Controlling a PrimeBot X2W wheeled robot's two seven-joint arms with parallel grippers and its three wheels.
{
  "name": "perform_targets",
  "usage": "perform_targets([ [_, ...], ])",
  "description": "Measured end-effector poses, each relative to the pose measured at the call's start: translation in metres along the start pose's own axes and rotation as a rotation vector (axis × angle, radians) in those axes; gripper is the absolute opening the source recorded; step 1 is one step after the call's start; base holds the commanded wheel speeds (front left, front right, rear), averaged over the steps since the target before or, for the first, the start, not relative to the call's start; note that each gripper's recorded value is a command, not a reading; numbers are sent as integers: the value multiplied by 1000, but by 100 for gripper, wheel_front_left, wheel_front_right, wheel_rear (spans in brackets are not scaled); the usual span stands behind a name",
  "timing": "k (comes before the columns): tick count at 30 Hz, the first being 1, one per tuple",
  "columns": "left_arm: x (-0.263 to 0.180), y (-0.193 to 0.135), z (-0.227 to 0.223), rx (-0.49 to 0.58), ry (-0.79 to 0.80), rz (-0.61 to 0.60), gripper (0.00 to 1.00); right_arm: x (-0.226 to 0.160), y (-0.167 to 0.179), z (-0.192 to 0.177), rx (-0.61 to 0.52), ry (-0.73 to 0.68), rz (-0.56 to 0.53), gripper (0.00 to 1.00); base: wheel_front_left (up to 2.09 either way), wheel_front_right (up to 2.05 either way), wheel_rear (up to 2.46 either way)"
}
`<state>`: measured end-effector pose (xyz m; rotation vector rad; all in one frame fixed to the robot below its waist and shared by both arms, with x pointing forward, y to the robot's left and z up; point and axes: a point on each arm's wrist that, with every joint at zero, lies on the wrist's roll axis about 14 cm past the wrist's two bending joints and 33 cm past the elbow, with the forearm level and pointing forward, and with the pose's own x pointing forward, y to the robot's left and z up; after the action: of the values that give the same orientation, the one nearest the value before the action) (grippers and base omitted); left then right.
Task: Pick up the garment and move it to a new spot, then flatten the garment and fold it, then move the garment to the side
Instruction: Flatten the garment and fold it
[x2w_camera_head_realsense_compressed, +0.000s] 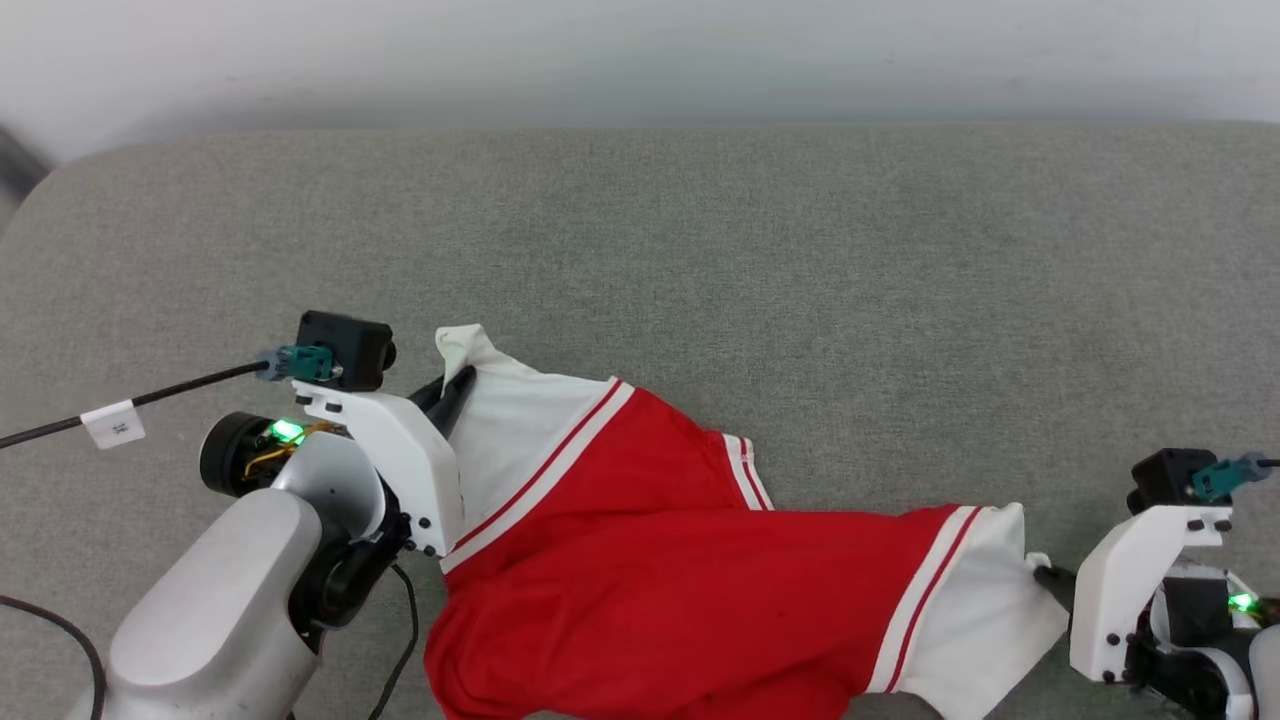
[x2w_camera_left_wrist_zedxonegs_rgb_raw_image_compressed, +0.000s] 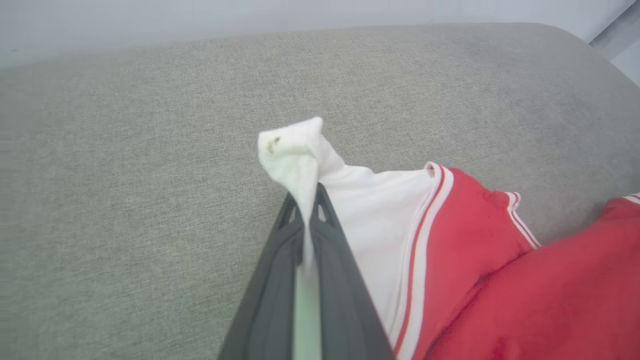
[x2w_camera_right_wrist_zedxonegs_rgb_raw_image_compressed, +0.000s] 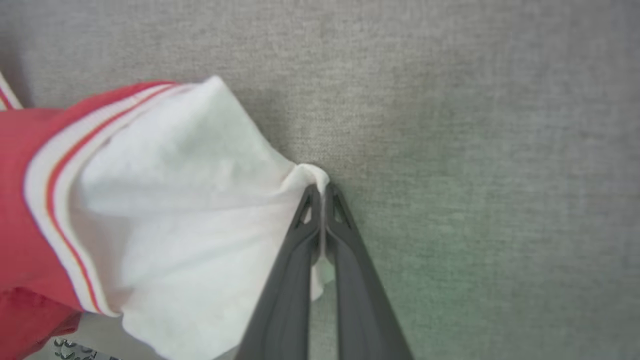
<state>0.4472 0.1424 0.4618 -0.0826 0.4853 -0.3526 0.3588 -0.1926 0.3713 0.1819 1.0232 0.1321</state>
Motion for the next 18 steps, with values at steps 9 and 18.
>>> perform_targets([
  [9,-15,9,70,42,-206,72,0,-58,-18,97,-116,-341,-107,0,0,0,0],
  [18,-29,24,149,47,-413,134,0,-117,-32,181,-142,-604,-181,0,0,0,0],
])
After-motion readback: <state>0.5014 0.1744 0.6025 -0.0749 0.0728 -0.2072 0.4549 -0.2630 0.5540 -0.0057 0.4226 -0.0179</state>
